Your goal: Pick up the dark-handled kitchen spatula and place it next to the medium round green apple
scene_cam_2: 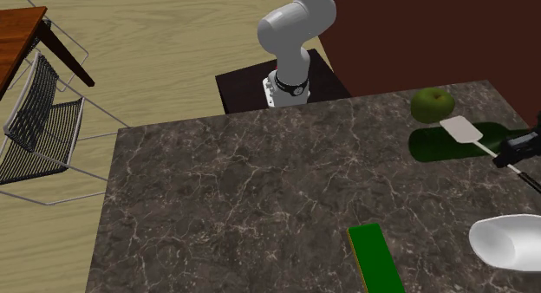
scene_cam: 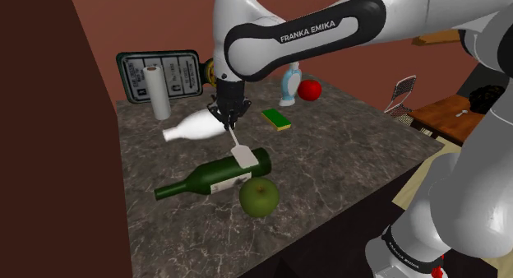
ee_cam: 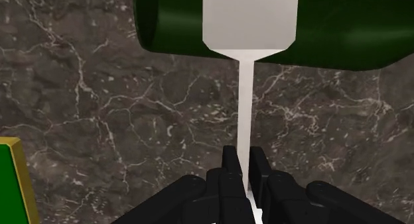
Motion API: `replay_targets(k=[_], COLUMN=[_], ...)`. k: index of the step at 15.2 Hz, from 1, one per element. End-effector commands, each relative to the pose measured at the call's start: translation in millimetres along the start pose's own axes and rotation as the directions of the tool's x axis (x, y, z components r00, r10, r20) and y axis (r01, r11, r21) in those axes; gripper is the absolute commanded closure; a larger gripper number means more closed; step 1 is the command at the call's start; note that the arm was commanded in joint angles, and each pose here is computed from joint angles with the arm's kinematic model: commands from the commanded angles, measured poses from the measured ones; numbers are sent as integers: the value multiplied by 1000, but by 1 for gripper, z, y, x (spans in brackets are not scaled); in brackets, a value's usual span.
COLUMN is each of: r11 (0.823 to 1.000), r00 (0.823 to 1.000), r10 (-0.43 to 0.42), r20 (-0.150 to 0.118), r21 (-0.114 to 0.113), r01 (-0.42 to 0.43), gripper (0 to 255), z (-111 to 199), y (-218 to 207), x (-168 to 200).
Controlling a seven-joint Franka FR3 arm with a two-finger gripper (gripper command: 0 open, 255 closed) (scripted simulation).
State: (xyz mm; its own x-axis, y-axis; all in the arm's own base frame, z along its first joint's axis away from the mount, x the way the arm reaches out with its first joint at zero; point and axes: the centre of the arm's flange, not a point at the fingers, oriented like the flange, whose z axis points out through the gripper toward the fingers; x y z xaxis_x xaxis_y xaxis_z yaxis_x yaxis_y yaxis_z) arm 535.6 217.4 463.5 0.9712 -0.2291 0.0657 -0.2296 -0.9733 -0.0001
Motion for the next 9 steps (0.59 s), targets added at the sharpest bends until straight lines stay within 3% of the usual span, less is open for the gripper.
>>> replay_targets(k=[1, 9], r11=[1000, 1000], r00=[1000, 1000], r10=[0, 0], r20=[-1, -1], r21=[0, 0], r01=[0, 0], gripper=[255, 255], z=[9, 51], y=[0, 0], x=[-1, -3])
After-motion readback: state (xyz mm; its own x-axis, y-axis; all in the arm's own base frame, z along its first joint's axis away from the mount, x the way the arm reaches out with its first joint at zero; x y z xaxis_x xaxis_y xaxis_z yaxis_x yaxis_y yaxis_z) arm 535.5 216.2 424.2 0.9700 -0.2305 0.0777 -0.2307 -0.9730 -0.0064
